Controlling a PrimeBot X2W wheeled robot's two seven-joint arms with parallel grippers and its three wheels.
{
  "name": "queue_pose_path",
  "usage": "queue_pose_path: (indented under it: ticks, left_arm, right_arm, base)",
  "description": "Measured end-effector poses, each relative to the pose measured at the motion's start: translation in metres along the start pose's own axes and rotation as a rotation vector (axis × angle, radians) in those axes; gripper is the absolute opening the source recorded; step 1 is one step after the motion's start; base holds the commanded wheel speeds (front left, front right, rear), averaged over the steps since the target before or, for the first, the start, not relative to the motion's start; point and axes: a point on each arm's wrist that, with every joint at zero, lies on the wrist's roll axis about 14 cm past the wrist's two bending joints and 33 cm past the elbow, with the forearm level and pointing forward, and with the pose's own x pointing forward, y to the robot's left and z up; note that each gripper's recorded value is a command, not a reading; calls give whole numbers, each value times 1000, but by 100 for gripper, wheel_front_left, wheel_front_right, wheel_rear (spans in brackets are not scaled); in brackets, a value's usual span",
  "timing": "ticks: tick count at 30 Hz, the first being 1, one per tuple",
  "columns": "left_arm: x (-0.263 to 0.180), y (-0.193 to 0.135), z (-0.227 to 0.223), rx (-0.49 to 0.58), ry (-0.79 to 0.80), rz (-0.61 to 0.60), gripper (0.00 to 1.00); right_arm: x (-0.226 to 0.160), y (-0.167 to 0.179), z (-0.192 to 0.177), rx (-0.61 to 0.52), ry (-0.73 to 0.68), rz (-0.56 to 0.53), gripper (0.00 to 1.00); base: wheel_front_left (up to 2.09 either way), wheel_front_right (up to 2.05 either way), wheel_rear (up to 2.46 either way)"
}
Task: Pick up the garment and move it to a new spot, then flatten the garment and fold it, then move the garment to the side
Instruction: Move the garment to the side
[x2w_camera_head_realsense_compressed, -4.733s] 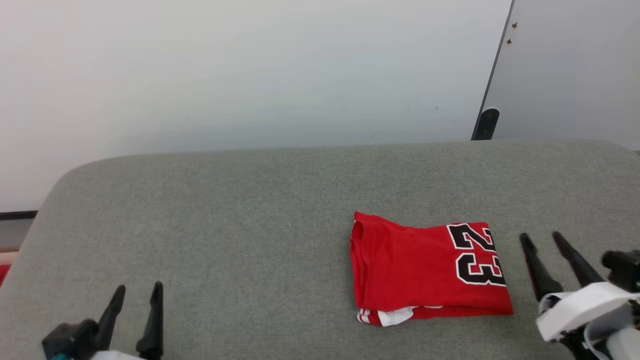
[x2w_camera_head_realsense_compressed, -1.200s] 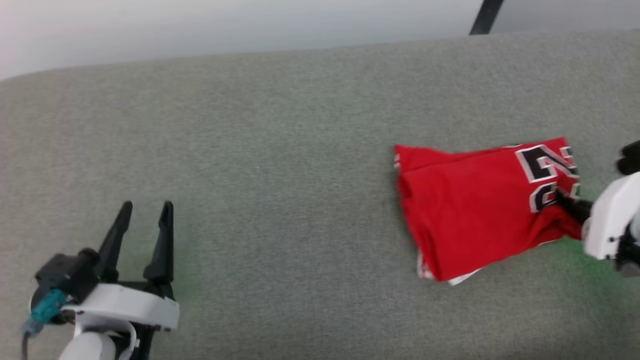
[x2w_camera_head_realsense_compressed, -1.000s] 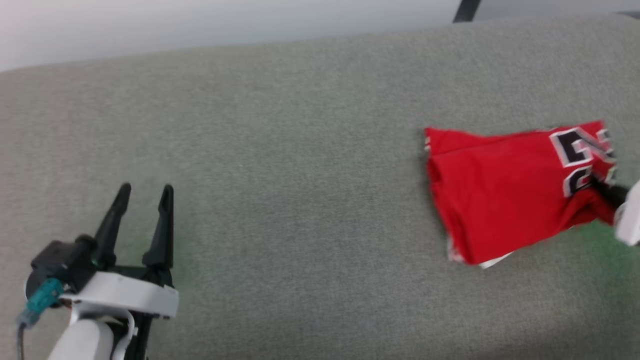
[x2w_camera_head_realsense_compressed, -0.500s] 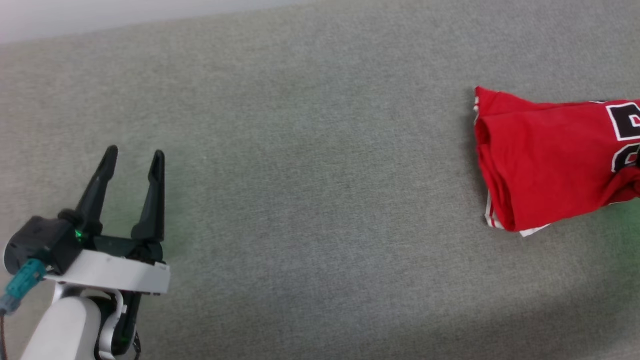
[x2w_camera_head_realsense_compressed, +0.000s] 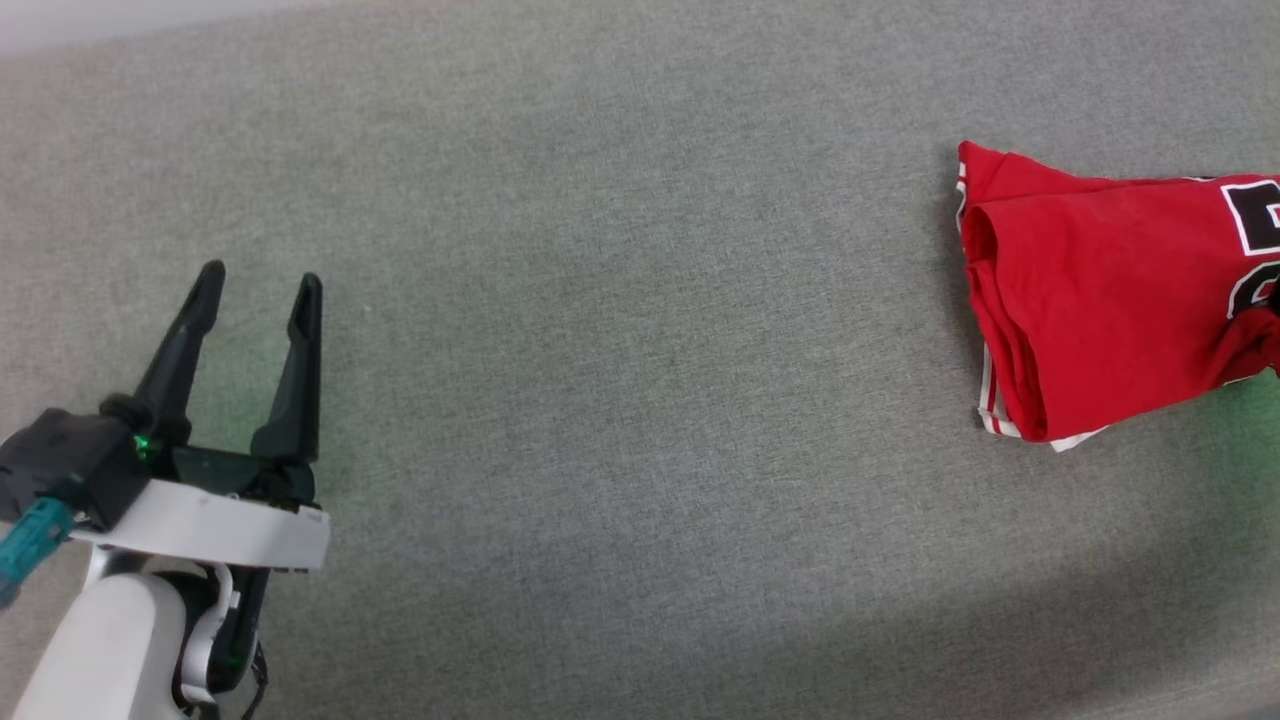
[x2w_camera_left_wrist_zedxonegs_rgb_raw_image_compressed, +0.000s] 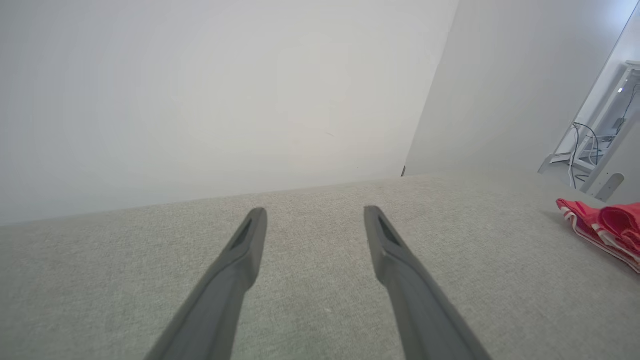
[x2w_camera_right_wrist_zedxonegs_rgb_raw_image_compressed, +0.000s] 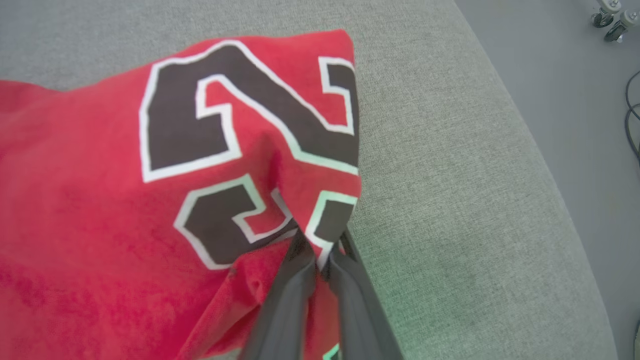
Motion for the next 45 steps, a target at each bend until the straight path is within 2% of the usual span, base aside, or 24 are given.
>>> queue_pose_path:
  ticks: [7, 8, 10, 13, 14, 15, 19, 24, 33, 42, 45]
  left_arm:
    - [0, 0, 0, 4, 1, -3, 100]
    - [0, 0, 1, 5, 1, -3, 100]
    - [-1, 0, 3, 7, -3, -2, 100]
    - [-4, 0, 8, 7, -10, 5, 100]
    - [-6, 0, 9, 7, -11, 7, 100]
    - [-7, -1, 11, 6, -14, 9, 100]
    - [-16, -4, 18, 3, -21, 13, 100]
    - [-32, 1, 26, 13, -22, 56, 100]
    - [-79, 22, 41, 24, -15, 163, 100]
    - [-123, 46, 61, 57, -40, 264, 100]
    - [-134, 51, 65, 66, -43, 286, 100]
  right_arm:
    - [5, 4, -1, -21, -2, -2, 0]
    - [5, 4, -1, -24, 0, -5, 3]
    - [3, 2, 0, -34, -3, -9, 18]
    - [-1, 0, 5, -50, -22, -12, 51]
    - [-3, -1, 9, -59, -36, -13, 91]
    - [-6, -2, 13, -66, -50, -15, 100]
    - [-19, -5, 33, -89, -121, -14, 100]
    - [-32, 19, 49, -155, -196, 54, 100]
    - [-51, 107, 40, -208, -271, 275, 100]
    - [-77, 184, 46, -202, -422, 465, 100]
    - [-86, 198, 48, -173, -476, 504, 100]
  base:
    - [0, 0, 0]
    - [0, 0, 0]
    - [0, 0, 0]
    - [0, 0, 0]
    - [0, 0, 0]
    - [0, 0, 0]
    - [0, 0, 0]
    - [0, 0, 0]
    - [0, 0, 0]
    - [0, 0, 0]
    - [0, 0, 0]
